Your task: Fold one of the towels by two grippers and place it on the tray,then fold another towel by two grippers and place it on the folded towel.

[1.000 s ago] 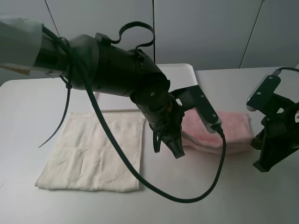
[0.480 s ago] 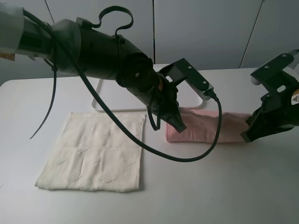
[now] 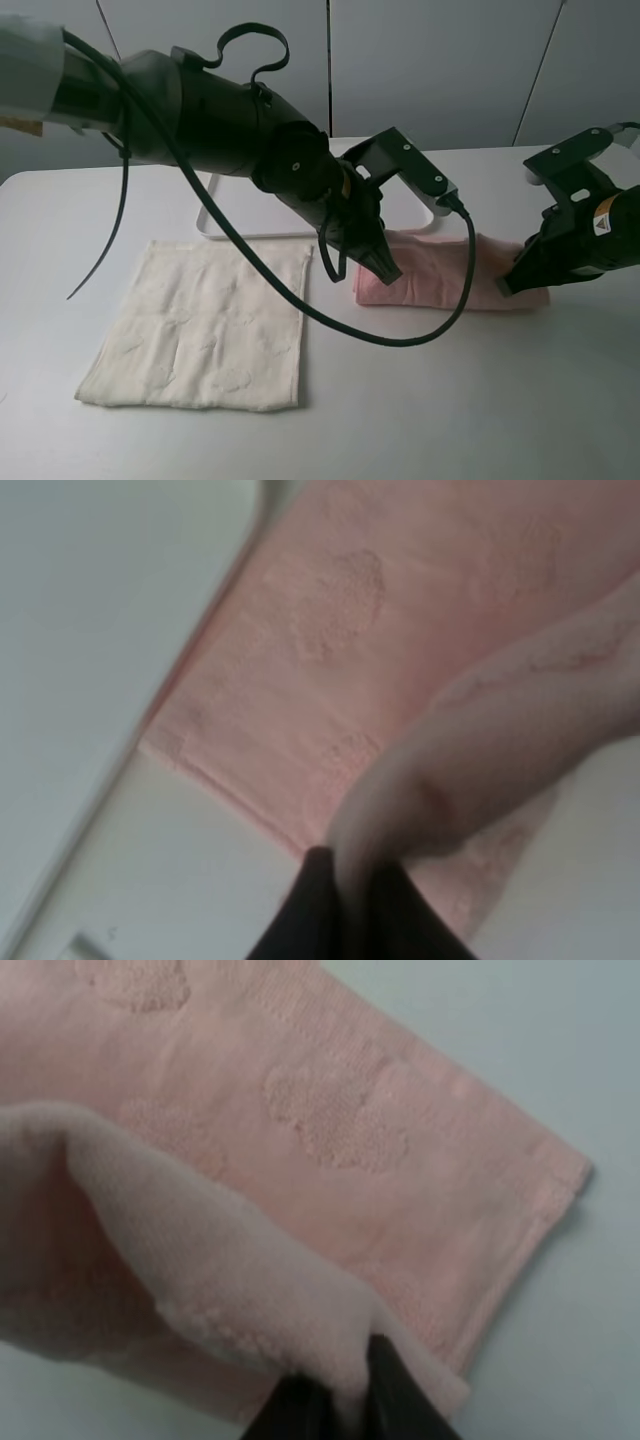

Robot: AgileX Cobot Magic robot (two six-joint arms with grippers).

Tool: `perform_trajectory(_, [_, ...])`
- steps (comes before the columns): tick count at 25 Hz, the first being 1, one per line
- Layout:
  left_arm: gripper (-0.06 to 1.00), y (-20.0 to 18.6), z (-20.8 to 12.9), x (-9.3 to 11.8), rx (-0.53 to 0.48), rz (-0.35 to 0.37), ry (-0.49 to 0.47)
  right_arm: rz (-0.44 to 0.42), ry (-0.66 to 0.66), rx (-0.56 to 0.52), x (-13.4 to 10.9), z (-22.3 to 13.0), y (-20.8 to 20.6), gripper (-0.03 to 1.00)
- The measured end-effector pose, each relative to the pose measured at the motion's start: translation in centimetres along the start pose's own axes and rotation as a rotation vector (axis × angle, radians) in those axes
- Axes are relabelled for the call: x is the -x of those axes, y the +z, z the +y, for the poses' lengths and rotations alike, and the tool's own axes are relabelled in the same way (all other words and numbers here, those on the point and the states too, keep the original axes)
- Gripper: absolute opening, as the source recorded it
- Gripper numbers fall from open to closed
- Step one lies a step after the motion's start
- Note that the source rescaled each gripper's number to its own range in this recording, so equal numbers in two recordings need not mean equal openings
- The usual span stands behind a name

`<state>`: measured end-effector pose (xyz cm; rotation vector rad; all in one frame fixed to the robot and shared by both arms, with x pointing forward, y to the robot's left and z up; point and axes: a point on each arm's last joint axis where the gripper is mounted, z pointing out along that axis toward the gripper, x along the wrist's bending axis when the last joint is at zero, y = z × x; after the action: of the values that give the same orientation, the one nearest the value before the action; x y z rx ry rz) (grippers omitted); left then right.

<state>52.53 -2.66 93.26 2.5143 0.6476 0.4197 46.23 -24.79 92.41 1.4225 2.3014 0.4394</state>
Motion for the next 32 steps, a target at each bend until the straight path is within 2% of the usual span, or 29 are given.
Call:
perform_trajectory(3, [0.02, 0.3, -0.2, -0.4, -0.004, 0.008, -0.021, -0.002, -0.026, -0.007, 0.0, 0.1, 0.4, 0.0])
perform_trajectory(8, [0.14, 1.3, -0.9, -1.4, -0.021, 0.021, -0.059, -0.009, -0.054, 0.035, 0.2, 0.8, 0.5, 0.0])
perform_trajectory(12, [0.25, 1.5, -0.9, -1.5, -0.004, 0.025, -0.057, -0.03, -0.014, 0.056, 1.2, 1.3, 0.4, 0.0])
perform_trajectory(14, [0.32, 1.5, -0.8, -1.5, 0.008, 0.027, -0.055, -0.045, 0.031, 0.056, 2.0, 1.1, 0.5, 0.04])
perform_trajectory(15, [0.38, 1.5, -0.7, -1.6, 0.011, 0.029, -0.061, -0.052, 0.056, 0.058, 2.4, 1.1, 0.5, 0.12])
perform_trajectory(17, [0.56, 1.5, -0.8, -1.9, 0.013, 0.033, -0.079, -0.064, 0.099, 0.052, 3.0, 0.8, 0.6, 0.34])
perform_trajectory(19, [0.78, 1.5, -0.9, -2.3, 0.012, 0.038, -0.106, -0.067, 0.139, 0.052, 3.2, 0.8, 0.6, 0.66])
perform_trajectory(20, [0.86, 1.5, -1.0, -2.5, 0.011, 0.04, -0.117, -0.068, 0.15, 0.053, 3.2, 0.8, 0.6, 0.81])
perform_trajectory(21, [0.92, 1.5, -1.0, -2.8, 0.01, 0.044, -0.133, -0.067, 0.166, 0.062, 3.3, 0.8, 0.6, 0.91])
perform_trajectory(22, [0.96, 1.5, -1.1, -3.0, 0.01, 0.047, -0.146, -0.066, 0.179, 0.067, 3.3, 0.9, 0.6, 0.96])
perform_trajectory(27, [1.0, 1.5, -1.6, -3.1, -0.034, 0.046, -0.186, -0.071, 0.225, 0.058, 3.4, 1.0, 0.5, 1.0])
perform_trajectory(32, [1.0, 1.7, -1.2, -3.7, -0.156, 0.031, -0.31, -0.14, 0.271, -0.02, 4.9, 2.9, -0.5, 1.0])
